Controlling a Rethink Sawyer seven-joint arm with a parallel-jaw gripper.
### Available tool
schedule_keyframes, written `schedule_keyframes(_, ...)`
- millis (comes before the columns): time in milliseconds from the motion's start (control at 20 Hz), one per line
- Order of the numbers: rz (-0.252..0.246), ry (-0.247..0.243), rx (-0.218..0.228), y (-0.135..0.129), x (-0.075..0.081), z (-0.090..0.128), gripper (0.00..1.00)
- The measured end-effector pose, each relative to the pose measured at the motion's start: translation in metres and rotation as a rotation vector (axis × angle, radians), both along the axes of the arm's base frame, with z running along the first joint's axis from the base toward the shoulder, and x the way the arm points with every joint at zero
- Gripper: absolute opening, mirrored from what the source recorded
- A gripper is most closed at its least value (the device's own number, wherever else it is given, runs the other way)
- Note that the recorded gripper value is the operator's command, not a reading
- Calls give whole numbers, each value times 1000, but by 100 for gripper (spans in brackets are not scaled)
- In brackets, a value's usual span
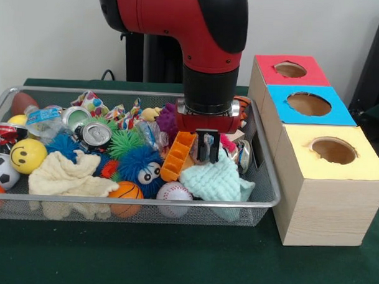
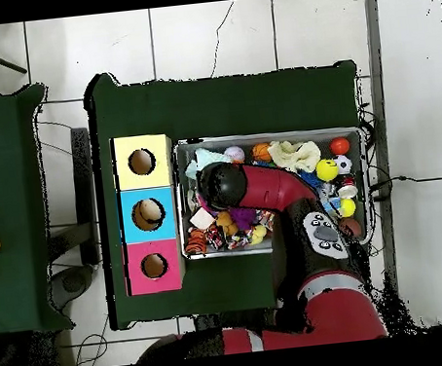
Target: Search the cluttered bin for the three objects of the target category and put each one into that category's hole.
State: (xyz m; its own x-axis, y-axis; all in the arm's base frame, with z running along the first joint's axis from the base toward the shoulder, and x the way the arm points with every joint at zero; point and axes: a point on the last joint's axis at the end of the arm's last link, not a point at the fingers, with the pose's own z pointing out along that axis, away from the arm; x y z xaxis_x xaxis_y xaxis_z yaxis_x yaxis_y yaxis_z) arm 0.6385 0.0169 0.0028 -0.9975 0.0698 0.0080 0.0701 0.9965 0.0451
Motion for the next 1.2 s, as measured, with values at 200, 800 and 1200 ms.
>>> schedule_keyframes(200, 1, 2, 0, 0, -1, -1, 0)
schedule_keyframes(800, 3, -4, -2, 1, -2, 8, 0)
schedule_keyframes(1200, 33, -25, -18, 20, -19, 67, 0)
